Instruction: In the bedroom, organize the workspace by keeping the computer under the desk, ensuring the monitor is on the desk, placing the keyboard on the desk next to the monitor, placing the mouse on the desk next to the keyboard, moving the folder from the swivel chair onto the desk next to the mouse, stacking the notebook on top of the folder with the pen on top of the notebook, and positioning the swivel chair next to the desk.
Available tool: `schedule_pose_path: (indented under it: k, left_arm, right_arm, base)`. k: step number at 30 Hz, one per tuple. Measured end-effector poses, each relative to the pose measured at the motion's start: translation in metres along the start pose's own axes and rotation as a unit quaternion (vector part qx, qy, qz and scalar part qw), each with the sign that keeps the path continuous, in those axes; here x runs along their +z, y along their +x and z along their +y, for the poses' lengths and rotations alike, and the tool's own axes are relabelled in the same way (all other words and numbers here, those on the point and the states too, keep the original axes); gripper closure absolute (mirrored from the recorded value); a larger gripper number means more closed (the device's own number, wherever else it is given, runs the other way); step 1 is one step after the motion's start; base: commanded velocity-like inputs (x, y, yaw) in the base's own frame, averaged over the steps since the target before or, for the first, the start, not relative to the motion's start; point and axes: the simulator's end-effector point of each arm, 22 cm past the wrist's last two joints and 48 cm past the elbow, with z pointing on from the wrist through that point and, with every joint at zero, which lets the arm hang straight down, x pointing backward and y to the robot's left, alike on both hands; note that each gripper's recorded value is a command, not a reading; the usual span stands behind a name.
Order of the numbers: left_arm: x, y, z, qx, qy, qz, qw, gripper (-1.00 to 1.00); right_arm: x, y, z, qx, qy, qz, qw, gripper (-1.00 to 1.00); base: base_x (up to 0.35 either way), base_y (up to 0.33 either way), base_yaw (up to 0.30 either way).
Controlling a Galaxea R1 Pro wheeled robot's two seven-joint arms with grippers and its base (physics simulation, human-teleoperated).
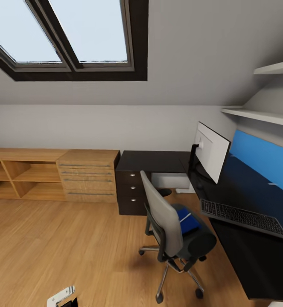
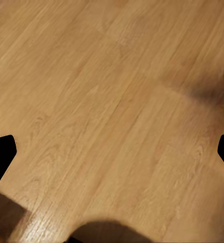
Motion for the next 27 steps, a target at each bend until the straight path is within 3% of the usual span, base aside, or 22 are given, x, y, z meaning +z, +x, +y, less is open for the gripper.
schedule_pose_path:
  k: [18,27]
  left_arm:
    - [0.022,0.030,0.002,0.006,-0.004,0.015,0.9999,-1.00]
    - [0.033,0.037,0.003,0.005,-0.004,0.015,0.9999,-1.00]
  right_arm:
    - [0.018,0.014,-0.001,-0.001,0.002,-0.002,1.0000,-1.00]
    - [0.028,0.022,0.000,-0.001,0.002,-0.002,1.0000,-1.00]
  base:
    - [-0.001,0.000,0.048]
    - [-0.259,0.000,0.000]
